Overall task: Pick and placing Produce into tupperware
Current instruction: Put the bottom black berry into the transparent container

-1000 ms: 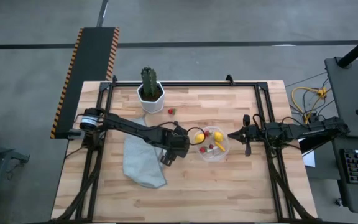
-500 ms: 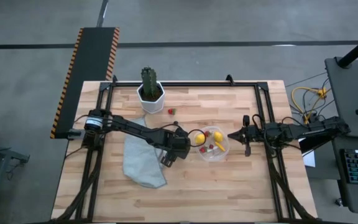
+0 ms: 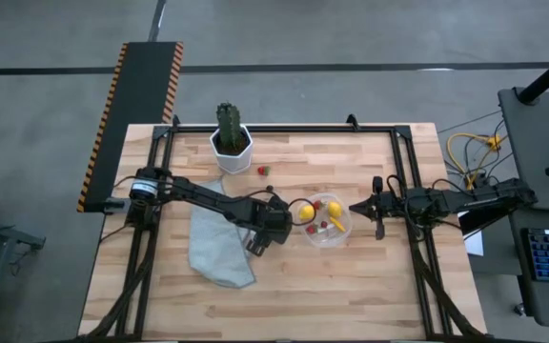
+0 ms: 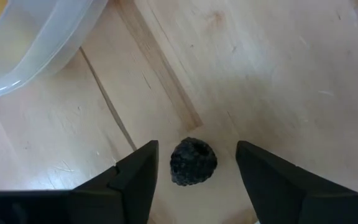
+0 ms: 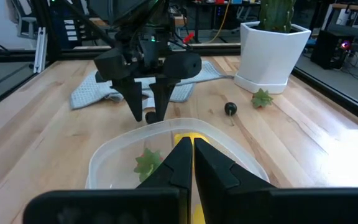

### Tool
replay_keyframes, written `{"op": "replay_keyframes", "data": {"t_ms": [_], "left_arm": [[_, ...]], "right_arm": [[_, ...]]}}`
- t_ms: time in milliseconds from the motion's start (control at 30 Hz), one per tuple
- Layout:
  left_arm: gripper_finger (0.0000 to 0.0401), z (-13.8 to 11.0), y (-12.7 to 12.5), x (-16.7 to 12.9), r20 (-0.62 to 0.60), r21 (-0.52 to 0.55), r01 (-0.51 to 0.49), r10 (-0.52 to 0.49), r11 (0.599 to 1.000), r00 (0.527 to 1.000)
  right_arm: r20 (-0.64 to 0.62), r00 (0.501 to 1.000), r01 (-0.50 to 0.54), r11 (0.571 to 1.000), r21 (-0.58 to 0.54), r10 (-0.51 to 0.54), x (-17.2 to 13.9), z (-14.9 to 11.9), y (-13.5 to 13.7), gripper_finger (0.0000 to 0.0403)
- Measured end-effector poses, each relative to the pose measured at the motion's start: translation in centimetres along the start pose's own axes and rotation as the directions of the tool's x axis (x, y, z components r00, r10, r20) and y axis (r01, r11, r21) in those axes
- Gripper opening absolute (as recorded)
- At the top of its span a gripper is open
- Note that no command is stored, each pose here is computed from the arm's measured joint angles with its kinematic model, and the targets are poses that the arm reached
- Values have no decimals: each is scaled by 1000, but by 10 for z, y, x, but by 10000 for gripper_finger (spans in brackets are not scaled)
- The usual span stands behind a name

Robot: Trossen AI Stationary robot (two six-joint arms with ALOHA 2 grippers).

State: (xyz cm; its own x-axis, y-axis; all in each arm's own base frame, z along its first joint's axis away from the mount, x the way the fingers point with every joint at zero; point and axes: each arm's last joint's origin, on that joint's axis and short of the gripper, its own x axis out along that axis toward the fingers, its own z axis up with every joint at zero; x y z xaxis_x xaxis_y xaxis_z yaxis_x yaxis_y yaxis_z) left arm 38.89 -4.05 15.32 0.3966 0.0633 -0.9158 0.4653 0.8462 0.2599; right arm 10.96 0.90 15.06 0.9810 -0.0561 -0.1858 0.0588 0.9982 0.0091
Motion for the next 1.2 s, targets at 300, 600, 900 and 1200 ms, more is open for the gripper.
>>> {"op": "replay_keyframes", "data": {"t_ms": [300, 600, 900, 1200], "left_arm": [[114, -1, -1, 1, -2, 6, 12, -12, 1000, 1000], [70, 0, -1, 1, -1, 7, 3, -3, 1000, 1000], [70, 14, 11, -16, 47, 16, -66, 66, 998, 997], [70, 32, 23, -44, 73, 37, -114, 111, 993, 991]], "right_arm": [[0, 1000, 0, 1000, 0, 0, 0, 0, 0, 9], [0, 1000, 0, 1000, 0, 0, 0, 0, 0, 9], [0, 1000, 0, 1000, 0, 0, 0, 0, 0, 9], [2, 1000, 0, 1000, 1, 0, 0, 0, 0, 9]]}}
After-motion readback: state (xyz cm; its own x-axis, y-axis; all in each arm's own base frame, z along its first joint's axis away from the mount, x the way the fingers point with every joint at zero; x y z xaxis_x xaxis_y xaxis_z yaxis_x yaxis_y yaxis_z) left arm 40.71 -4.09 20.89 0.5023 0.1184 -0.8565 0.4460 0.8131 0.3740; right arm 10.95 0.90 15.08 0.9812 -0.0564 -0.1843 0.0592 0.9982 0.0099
